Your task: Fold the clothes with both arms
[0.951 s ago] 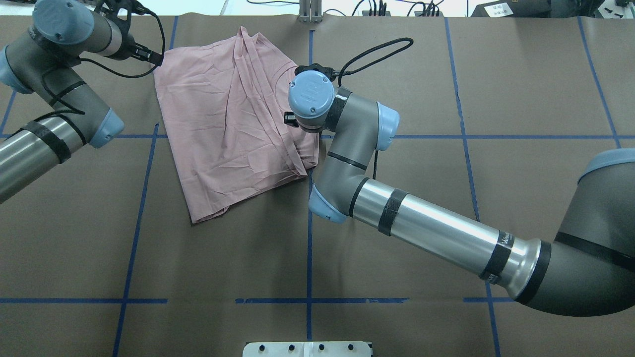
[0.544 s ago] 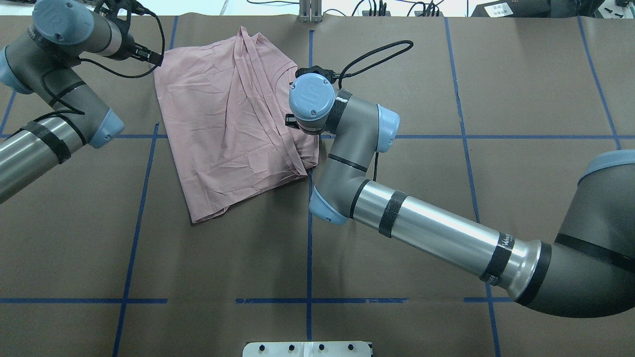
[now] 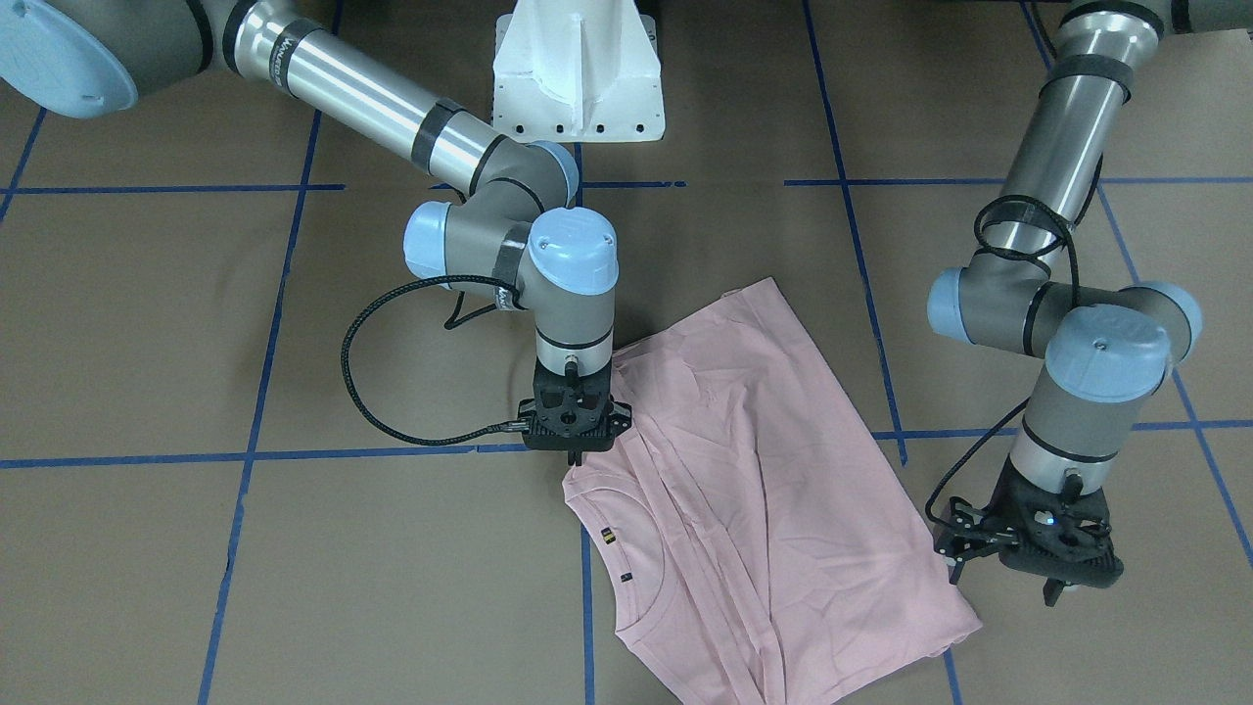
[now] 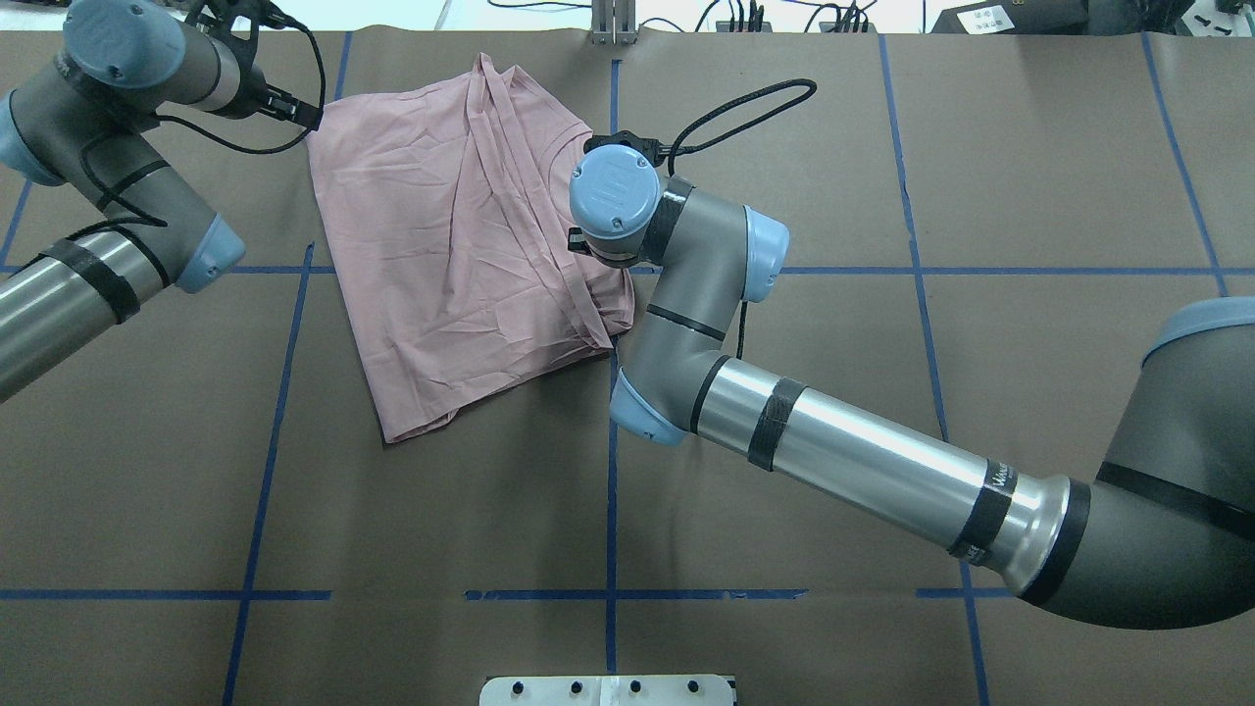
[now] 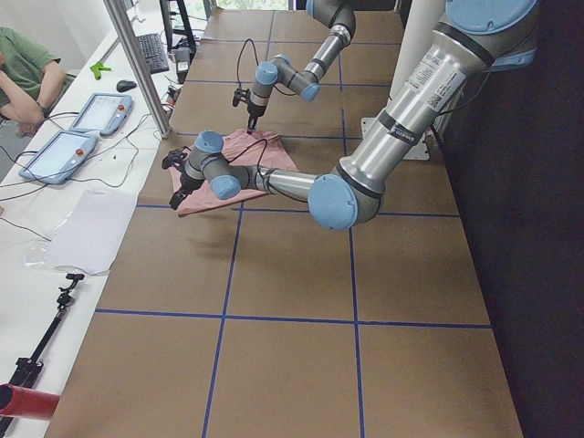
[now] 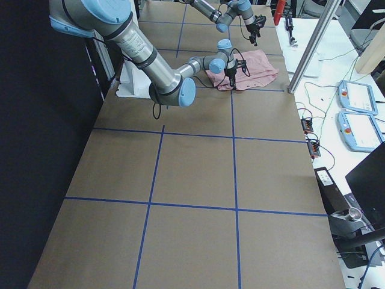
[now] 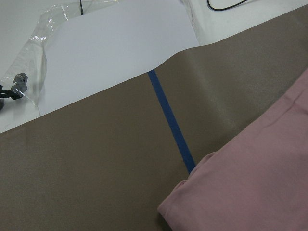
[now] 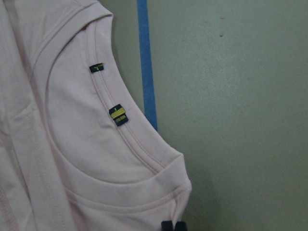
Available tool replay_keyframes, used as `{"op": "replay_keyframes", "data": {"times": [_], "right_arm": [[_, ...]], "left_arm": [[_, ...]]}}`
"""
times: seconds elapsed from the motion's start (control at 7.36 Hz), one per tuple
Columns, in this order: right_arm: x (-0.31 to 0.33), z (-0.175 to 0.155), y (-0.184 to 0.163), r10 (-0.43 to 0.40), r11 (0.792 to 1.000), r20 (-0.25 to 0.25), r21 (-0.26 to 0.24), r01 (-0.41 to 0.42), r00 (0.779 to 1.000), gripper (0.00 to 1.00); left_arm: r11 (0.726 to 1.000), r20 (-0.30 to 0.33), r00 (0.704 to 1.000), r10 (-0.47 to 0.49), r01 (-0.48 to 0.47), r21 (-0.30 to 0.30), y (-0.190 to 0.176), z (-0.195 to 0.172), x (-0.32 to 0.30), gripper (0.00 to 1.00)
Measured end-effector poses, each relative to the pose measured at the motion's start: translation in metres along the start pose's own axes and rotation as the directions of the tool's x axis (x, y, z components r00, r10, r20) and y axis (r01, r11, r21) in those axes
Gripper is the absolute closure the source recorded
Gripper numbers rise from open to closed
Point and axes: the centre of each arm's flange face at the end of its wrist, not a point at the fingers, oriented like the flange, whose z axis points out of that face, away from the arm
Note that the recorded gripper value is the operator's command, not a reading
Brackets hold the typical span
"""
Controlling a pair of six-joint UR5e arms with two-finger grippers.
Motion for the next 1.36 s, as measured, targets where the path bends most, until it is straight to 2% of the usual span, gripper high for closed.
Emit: {"op": "replay_keyframes", "data": {"times": [0.27, 0.54, 0.82, 0.95, 1.36], "right_arm": [[0.043, -0.017, 0.018, -0.002, 1.000, 0.014, 0.008, 0.002, 1.000, 1.00], [0.108, -0.043, 0.084, -0.035, 0.999, 0.052, 0.036, 0.033, 0.998, 1.00], [0.153, -0.065, 0.147, -0.075, 0.996, 0.059, 0.048, 0.072, 0.995, 1.00], [0.166, -0.067, 0.164, -0.088, 0.995, 0.051, 0.050, 0.085, 0.995, 0.01], [0.163, -0.074, 0.184, -0.123, 0.992, 0.064, 0.043, 0.120, 0.990, 0.00]], "left_arm": [[1.000, -0.008, 1.000, -0.006, 0.006, 0.011, -0.002, -0.005, 0.004, 0.00], [1.000, -0.011, 1.000, -0.007, 0.007, 0.014, -0.002, -0.007, 0.005, 0.00], [1.000, -0.013, 1.000, -0.006, 0.006, 0.015, -0.002, -0.007, 0.007, 0.00], [1.000, -0.014, 1.000, -0.006, 0.006, 0.017, -0.003, -0.008, 0.008, 0.00], [1.000, -0.021, 1.000, -0.006, 0.006, 0.024, -0.003, -0.011, 0.011, 0.00]]}}
